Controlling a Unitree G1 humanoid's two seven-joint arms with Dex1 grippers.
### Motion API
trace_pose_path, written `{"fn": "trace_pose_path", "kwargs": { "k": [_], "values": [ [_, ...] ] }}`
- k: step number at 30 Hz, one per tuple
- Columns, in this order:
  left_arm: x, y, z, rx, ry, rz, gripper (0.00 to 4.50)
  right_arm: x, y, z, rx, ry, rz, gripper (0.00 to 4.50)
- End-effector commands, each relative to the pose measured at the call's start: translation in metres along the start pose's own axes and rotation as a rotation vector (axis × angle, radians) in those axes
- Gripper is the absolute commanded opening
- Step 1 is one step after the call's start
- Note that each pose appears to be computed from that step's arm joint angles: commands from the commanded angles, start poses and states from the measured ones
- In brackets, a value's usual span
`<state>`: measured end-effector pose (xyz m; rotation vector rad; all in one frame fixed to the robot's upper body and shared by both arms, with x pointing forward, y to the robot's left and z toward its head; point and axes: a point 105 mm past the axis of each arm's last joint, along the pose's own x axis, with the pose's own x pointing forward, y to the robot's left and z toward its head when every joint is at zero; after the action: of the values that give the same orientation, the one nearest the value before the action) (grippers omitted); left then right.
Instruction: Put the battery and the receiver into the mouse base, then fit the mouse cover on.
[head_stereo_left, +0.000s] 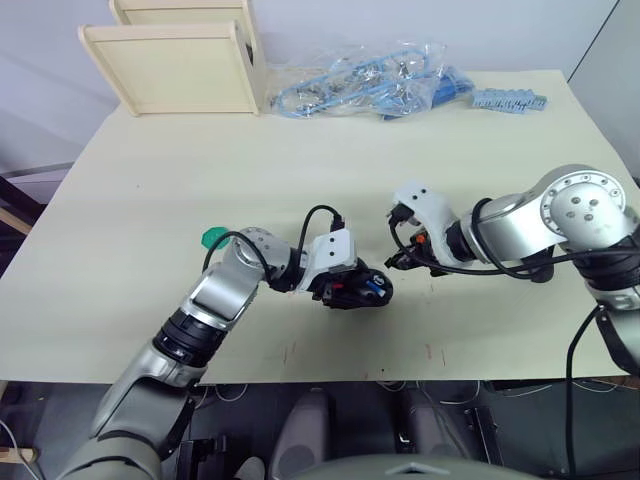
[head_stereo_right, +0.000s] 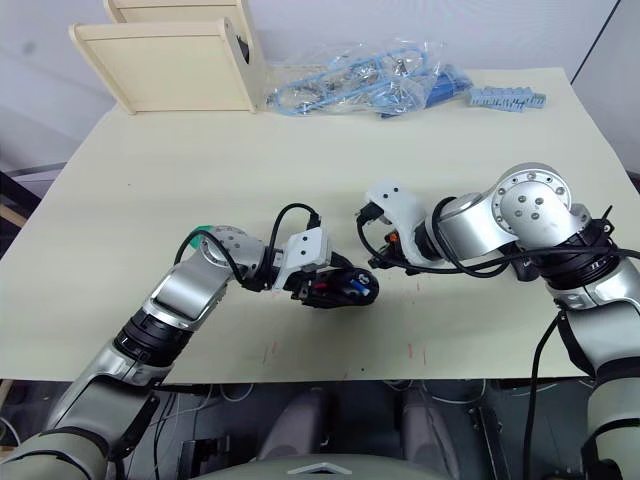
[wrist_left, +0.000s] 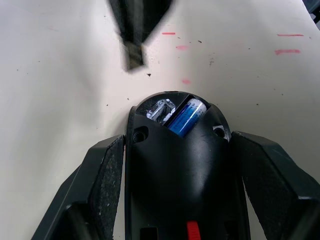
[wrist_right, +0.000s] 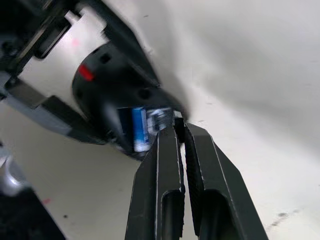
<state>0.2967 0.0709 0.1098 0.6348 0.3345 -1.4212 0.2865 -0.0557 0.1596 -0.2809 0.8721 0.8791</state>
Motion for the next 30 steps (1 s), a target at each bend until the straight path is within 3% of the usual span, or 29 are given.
{"fn": "trace_pose_path", "kwargs": {
  "k": [1, 30],
  "values": [
    [0.008, -0.006, -0.01, -0.019, 0.032, -0.005, 2.92, -0.005, 0.005, 0.008, -0.033, -0.01, 0.011, 0.0],
    [0.01, -0.01, -0.009, -0.017, 0.026, -0.006, 2.92, 0.012, 0.012, 0.012, -0.142, 0.048, -0.017, 0.0]
  ]
}}
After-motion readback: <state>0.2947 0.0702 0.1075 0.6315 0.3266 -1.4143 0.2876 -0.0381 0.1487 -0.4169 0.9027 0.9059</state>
